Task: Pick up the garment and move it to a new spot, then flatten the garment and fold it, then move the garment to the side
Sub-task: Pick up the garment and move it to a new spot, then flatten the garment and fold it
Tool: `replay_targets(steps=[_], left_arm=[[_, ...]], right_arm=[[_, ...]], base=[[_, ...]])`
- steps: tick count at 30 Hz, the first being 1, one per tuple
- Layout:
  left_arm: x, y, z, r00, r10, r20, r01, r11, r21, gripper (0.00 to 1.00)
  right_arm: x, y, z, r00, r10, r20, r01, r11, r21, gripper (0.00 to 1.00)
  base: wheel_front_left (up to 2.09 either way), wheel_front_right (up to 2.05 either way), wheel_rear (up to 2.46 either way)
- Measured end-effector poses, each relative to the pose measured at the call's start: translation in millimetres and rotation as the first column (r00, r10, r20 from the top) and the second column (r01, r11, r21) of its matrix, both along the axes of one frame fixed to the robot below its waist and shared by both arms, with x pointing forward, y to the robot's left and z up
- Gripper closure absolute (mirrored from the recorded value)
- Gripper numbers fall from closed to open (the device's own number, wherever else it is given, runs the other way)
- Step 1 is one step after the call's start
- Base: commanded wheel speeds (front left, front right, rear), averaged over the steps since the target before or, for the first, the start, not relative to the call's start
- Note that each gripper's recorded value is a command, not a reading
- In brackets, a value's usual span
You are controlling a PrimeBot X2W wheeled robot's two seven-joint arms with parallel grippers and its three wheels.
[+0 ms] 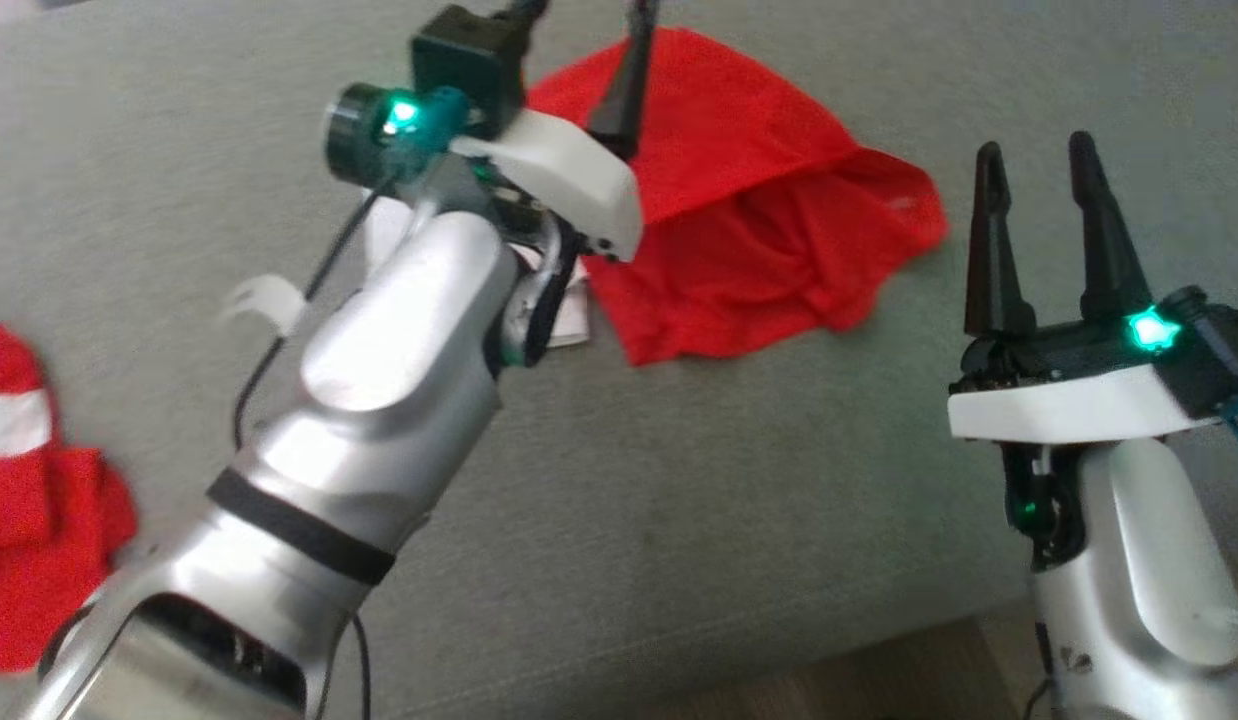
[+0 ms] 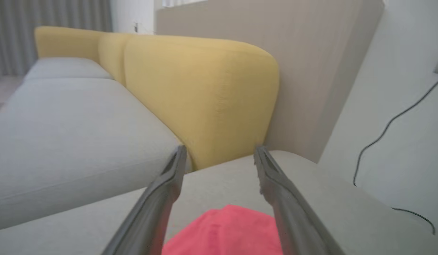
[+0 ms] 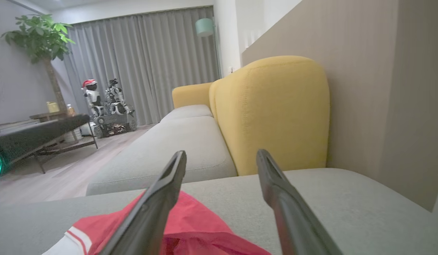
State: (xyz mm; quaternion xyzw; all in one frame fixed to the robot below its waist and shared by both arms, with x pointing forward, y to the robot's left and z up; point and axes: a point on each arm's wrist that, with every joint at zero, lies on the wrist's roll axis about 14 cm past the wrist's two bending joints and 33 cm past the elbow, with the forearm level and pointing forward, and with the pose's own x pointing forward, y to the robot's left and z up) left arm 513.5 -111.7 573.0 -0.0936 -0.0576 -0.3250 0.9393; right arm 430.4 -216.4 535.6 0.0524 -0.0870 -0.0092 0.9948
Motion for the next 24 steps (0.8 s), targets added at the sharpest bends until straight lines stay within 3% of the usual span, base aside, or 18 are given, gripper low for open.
replay_targets(steps=[7,13,20,24], left_arm=[[-8.6,94.3,-20.3,0.984,0.180,0.012,-0.181,0.982,0.061,0.00],[-56.6,180.4,-47.7,0.934,0.356,-0.038,-0.352,0.932,0.083,0.00],[-110.0,231.7,-57.1,0.856,0.509,-0.085,-0.508,0.861,0.038,0.00],[-117.2,235.9,-45.7,0.853,0.519,-0.057,-0.520,0.854,0.009,0.00]], right_arm=[[3.9,42.7,-15.3,0.993,0.113,-0.041,-0.114,0.993,-0.024,0.00],[-6.7,76.8,-30.4,0.976,0.202,-0.087,-0.204,0.979,-0.015,0.00],[-17.9,102.2,-31.1,0.958,0.269,-0.094,-0.273,0.962,-0.026,0.00],[-20.7,115.6,-30.4,0.947,0.306,-0.096,-0.311,0.950,-0.034,0.00]], base=[[0.00,0.00,0.00],[0.00,0.00,0.00],[0.00,0.00,0.00],[0.00,0.00,0.00]])
